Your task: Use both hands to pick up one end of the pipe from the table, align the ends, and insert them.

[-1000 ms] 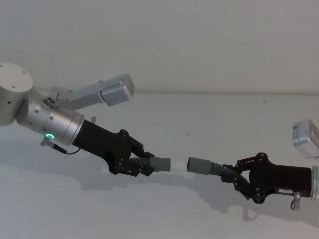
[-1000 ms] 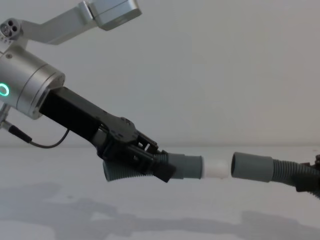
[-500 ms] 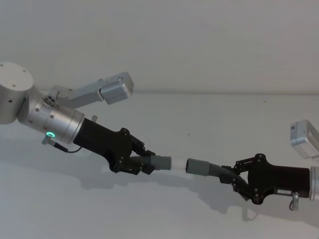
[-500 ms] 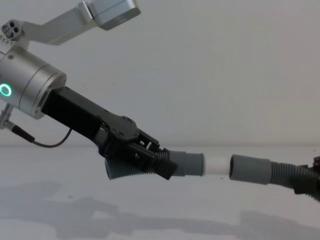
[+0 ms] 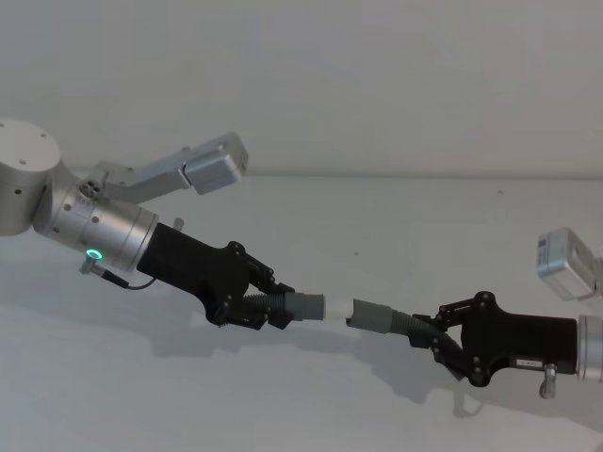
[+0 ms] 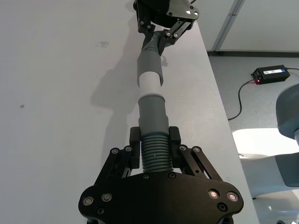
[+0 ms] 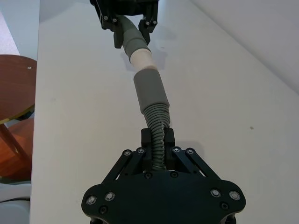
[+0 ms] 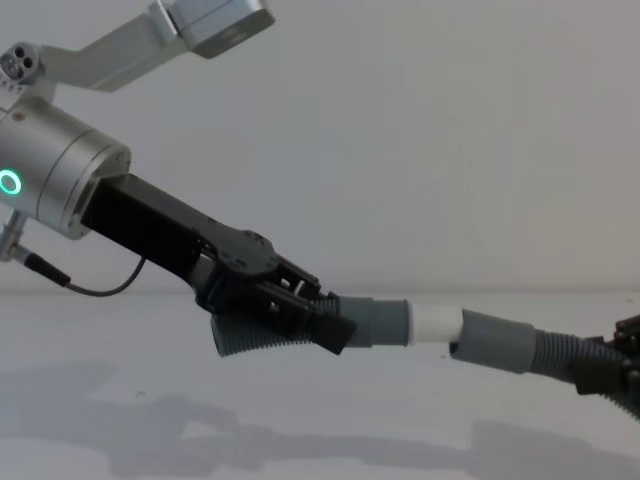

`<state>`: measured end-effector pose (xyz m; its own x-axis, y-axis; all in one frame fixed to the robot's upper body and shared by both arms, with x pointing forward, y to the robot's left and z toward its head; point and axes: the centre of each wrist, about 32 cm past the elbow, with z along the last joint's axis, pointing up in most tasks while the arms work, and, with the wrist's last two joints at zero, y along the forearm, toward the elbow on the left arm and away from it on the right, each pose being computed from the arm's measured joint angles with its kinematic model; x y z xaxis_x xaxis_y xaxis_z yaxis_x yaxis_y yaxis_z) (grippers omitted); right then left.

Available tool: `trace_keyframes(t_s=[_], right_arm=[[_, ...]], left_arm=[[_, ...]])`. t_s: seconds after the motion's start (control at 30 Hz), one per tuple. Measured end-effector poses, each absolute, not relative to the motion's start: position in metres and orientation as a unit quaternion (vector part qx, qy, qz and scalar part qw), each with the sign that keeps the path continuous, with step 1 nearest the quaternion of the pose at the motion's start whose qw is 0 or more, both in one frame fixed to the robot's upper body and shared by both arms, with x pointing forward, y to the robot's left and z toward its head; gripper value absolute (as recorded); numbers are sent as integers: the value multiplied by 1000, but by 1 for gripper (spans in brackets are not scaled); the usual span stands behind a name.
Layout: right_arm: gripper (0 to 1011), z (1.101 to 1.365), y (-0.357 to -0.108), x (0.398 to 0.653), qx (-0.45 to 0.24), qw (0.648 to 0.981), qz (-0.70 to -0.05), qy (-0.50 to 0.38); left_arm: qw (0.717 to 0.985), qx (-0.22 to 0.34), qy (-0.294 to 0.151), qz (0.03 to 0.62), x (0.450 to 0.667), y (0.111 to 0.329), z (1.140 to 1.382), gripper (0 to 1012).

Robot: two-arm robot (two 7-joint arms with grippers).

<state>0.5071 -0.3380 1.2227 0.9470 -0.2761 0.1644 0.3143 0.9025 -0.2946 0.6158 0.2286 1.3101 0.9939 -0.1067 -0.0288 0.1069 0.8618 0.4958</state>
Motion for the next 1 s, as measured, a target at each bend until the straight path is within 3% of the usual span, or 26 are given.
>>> trace_keyframes(t_s=[1.0], right_arm=[[133, 1225, -335, 511, -160, 973, -158, -55]], left_arm=[[956, 288, 19, -48, 615, 232, 1309, 341]])
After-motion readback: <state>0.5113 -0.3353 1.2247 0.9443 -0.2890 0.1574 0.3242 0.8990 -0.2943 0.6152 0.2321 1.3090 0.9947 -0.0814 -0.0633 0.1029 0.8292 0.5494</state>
